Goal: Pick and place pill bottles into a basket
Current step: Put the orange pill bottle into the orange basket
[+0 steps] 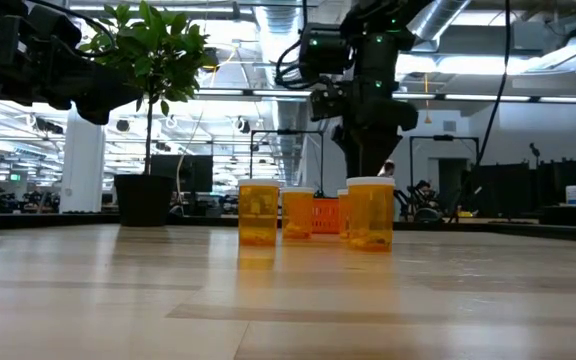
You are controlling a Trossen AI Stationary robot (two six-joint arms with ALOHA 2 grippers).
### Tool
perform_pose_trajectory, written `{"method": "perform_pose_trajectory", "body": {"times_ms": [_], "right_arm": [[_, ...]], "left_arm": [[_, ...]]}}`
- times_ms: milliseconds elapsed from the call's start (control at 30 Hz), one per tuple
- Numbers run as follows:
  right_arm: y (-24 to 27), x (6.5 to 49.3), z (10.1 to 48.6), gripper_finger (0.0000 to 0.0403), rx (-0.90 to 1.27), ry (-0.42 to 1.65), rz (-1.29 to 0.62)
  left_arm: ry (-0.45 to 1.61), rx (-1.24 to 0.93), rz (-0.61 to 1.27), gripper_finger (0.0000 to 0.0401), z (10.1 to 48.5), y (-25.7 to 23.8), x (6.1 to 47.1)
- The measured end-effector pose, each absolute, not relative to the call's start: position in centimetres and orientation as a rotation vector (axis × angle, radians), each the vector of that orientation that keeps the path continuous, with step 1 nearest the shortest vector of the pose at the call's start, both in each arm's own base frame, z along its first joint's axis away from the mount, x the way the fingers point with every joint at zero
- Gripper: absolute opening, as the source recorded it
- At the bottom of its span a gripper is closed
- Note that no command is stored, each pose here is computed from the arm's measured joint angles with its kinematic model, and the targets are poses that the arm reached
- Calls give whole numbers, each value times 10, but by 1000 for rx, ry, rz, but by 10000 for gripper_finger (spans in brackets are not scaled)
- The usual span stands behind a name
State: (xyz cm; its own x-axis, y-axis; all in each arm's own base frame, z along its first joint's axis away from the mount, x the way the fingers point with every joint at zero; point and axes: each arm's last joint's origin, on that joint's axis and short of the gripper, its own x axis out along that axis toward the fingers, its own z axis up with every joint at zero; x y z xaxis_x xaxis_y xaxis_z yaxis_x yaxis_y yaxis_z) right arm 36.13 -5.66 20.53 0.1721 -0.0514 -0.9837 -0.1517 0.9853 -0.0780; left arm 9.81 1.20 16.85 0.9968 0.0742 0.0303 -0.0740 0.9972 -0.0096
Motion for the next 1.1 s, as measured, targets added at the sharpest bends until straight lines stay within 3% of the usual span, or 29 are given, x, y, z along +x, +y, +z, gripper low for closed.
{"method": "perform_pose_trajectory", "body": {"times_ms": [1100], "right_arm": [[-64, 367, 183, 255, -154, 1446, 107]], "left_arm": [[-29, -9, 75, 209, 168, 12, 98]]}}
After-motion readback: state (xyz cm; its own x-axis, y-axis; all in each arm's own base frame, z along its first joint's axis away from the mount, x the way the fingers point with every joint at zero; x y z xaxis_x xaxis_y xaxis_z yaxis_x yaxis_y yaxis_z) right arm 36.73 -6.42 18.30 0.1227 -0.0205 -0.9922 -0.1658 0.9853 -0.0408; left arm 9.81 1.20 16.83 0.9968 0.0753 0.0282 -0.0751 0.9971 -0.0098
